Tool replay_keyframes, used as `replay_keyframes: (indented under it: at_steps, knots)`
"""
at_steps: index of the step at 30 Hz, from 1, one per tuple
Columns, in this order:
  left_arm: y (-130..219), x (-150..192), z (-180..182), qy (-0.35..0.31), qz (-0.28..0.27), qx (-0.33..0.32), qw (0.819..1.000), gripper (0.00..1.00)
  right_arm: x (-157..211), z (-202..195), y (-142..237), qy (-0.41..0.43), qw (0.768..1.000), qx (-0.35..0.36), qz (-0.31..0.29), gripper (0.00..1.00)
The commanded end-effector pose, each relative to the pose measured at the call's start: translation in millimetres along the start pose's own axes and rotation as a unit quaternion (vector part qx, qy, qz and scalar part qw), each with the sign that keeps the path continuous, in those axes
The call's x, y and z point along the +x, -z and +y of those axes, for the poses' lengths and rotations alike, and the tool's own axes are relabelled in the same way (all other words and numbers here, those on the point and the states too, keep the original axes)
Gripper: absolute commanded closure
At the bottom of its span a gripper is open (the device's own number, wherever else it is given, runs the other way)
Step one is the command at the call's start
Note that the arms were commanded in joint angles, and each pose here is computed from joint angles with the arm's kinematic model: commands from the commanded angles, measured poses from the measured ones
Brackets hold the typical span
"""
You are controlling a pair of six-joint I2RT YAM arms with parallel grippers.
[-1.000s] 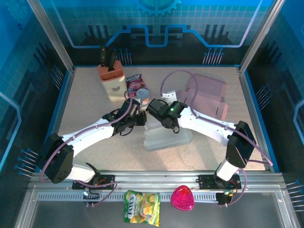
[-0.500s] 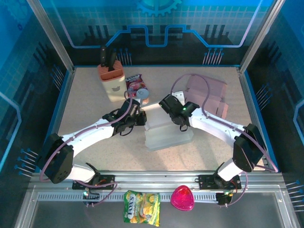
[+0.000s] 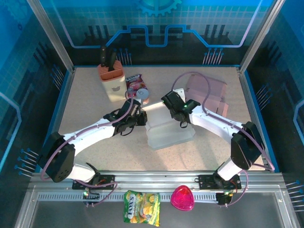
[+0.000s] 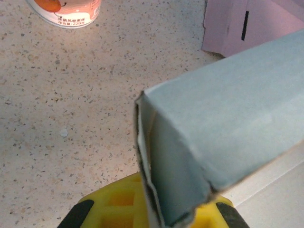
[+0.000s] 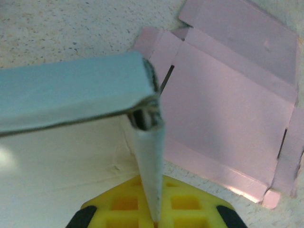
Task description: Fold the paper box
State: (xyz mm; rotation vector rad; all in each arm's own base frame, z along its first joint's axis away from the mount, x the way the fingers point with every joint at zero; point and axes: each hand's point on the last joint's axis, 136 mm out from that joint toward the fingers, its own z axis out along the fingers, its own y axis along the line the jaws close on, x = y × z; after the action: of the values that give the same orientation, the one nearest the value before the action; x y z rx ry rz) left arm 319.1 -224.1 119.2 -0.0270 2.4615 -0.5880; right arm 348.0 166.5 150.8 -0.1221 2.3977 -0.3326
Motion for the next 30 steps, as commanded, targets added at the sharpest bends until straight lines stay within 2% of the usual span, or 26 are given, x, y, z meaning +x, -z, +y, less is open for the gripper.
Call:
replay_keyframes:
  at_steps: [1, 17, 28, 30]
  knots:
    - [-4.5, -1.3, -4.5, -0.011, 0.002, 0.004, 1.0, 1.0, 5.0, -2.0, -1.9, -0.005, 0.999, 0.036, -0.01, 1.0]
    - [-61.2, 50.8, 40.1, 0.032, 0.0, -0.043, 0.999, 1.0, 57.4, 18.0, 1.6, -0.014, 0.999, 0.05, -0.006, 1.0]
    - [-50.8, 53.5, 50.7, 0.039, -0.021, -0.083, 0.996, 0.94, 56.3, 18.0, 10.4, -0.018, 0.998, 0.053, -0.021, 1.0]
    - [-44.4, 49.9, 51.7, 0.036, -0.027, -0.09, 0.995, 0.9, 55.3, 16.1, 12.3, -0.019, 0.998, 0.051, -0.024, 1.0]
